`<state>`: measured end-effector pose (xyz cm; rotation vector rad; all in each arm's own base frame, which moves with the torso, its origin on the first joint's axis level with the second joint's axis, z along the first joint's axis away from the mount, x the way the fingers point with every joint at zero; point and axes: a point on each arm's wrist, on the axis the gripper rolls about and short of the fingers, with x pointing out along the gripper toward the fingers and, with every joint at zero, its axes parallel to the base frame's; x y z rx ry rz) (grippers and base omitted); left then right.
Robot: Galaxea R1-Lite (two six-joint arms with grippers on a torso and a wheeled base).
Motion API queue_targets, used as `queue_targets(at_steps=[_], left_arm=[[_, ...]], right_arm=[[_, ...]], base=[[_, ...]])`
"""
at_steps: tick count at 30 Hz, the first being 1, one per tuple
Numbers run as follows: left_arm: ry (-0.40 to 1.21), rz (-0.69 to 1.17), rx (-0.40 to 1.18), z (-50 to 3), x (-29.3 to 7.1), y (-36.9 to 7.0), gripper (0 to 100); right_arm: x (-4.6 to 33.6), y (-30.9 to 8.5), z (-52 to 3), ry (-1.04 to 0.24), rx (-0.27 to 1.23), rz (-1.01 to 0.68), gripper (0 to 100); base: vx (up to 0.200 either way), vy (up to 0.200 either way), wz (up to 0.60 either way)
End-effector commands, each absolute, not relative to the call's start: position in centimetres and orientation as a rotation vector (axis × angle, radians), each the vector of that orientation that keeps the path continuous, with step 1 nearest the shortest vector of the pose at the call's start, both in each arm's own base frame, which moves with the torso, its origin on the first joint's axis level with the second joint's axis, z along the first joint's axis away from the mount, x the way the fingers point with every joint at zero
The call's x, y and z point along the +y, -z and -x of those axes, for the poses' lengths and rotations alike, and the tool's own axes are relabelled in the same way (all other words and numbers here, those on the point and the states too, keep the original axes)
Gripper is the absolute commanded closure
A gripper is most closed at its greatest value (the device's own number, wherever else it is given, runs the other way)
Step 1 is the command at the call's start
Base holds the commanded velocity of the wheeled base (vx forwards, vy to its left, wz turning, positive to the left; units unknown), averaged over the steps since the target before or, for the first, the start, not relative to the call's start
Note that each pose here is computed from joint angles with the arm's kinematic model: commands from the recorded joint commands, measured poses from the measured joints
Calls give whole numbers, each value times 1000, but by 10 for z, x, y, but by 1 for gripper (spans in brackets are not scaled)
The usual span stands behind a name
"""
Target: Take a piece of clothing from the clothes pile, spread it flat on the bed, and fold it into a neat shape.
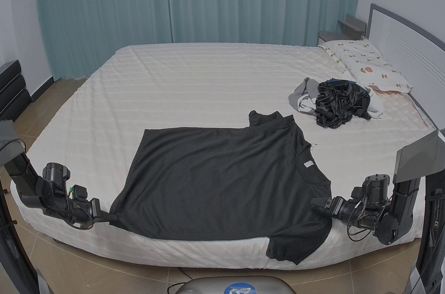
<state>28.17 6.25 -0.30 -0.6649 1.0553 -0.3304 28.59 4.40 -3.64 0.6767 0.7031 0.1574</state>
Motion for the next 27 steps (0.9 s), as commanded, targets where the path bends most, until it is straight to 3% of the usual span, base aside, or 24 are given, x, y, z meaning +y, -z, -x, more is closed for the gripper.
queue_targets(at_steps=[1,6,15,20,24,25,27], left_arm=[[329,666,1050,-282,64,2,100],[330,667,1050,-282,64,2,100],[331,669,1050,-284,64,1,100],[322,685,1045,-285,64,0,100],[321,686,1046,-285,64,0,100],[321,686,1046,-285,64,0,100],[321,686,1046,-285,64,0,100]], right_arm=[[44,51,-295,-143,709,-678,100],[33,39,-317,-167,534,-709,100],[30,32,-350,-195,411,-746,100],[47,39,-355,-225,420,-758,100],[39,40,-358,-204,410,-764,100],[36,42,-358,-195,411,-766,0],[33,45,-357,-184,421,-766,0]], base=[[0,0,0],[0,0,0],[0,0,0],[0,0,0],[0,0,0],[0,0,0],[0,0,0]])
